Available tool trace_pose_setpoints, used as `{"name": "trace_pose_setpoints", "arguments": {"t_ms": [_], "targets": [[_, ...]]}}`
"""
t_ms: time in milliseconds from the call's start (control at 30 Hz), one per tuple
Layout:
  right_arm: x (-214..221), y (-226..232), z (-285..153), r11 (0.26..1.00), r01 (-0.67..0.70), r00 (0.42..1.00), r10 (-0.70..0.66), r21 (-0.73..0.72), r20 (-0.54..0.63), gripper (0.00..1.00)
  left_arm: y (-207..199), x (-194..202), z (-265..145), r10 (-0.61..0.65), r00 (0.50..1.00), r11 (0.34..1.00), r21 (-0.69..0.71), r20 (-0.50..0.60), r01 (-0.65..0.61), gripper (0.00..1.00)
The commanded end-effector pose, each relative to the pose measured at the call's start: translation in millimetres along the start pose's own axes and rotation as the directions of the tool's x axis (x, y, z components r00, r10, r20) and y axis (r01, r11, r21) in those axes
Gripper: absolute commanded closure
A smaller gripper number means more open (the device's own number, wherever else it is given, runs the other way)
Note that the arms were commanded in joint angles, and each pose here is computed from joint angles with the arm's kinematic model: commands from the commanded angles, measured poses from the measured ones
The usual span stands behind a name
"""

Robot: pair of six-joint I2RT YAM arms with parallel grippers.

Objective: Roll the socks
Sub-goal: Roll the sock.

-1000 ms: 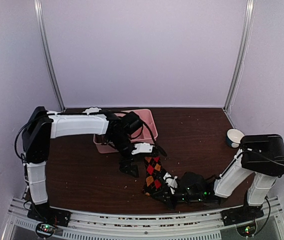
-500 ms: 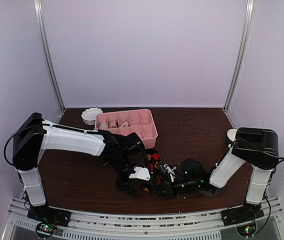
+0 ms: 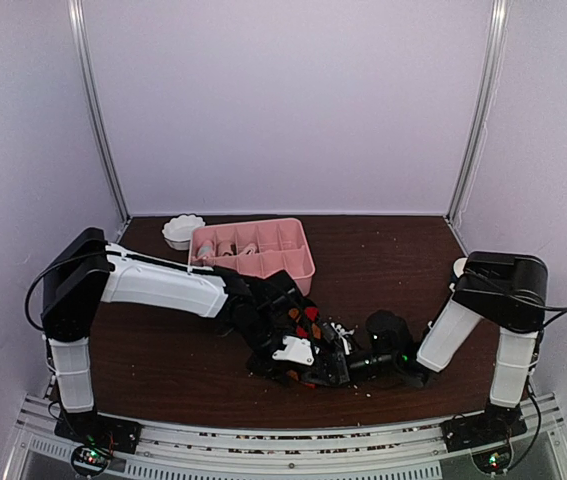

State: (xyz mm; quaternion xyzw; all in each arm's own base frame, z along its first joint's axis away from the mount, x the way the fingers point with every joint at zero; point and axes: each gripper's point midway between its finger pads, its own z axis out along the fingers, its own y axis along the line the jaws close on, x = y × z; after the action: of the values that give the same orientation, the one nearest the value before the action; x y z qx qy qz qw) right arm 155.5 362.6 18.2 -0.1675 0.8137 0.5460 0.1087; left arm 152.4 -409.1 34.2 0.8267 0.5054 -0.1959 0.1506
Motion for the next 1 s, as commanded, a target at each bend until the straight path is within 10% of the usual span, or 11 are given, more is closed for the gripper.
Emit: {"name": "trace_pose_setpoints", "arguments": {"t_ms": [0,600,967], "targets": [[101,-113,-33,0.872,-0.22,0.93,0.322,0.437,-0.175,1.0,11,-3,7,-0.003,1.0,1.0,-0.013,-0.012,0.003,0.62],[78,-114,-45,0.828,-0.004,0.976,0.124,0.561,-0.177,0.92,-2,19,15,-0.29,0.955,0.918,0.263,-0.065,0.296,0.98],[25,-85,-86,0.736,0.171,0.98,-0.196,0.655,-0.036,0.57,-10,25,16,-0.441,0.885,0.793,0.397,-0.149,0.463,1.0]]}}
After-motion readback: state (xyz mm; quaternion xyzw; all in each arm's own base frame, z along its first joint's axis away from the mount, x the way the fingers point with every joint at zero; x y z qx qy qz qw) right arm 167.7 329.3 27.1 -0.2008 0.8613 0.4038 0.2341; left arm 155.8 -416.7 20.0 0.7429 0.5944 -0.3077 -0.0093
